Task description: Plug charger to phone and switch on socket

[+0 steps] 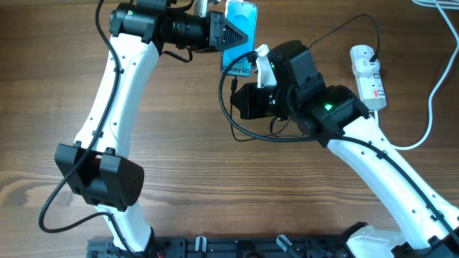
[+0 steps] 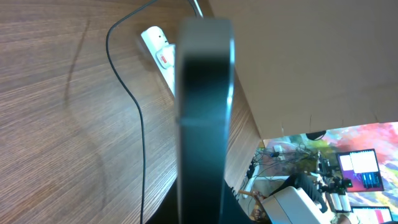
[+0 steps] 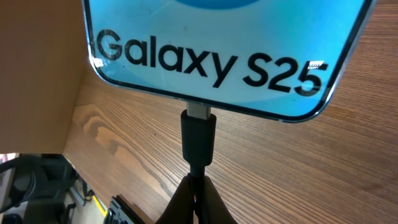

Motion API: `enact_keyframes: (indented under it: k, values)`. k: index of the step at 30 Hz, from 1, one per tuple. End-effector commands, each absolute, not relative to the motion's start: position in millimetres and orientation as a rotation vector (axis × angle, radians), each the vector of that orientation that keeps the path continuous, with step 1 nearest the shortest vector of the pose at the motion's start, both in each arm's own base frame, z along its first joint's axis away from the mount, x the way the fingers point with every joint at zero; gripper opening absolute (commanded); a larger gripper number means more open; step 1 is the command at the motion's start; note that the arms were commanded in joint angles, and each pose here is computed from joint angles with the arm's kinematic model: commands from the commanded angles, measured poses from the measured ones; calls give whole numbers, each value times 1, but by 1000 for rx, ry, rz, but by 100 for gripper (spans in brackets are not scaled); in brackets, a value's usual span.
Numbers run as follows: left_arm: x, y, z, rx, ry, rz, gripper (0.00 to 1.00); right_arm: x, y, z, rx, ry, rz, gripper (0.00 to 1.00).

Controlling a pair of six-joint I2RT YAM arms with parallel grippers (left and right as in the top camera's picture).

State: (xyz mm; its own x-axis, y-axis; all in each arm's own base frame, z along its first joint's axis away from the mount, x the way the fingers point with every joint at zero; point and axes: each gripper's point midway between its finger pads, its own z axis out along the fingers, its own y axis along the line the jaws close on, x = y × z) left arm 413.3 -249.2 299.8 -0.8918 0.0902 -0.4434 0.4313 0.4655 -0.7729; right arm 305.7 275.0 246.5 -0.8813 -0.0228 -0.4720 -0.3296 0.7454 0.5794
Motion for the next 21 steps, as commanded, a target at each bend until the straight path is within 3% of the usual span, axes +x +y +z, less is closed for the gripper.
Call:
enact_keyframes:
  k: [1, 21]
  values:
    - [411, -251, 307, 487, 2342, -1413, 4, 311, 277, 249, -262, 2492, 940, 4]
    - [402, -260, 305, 563, 2334, -1407, 4, 313, 276, 249, -256, 2484, 929, 4]
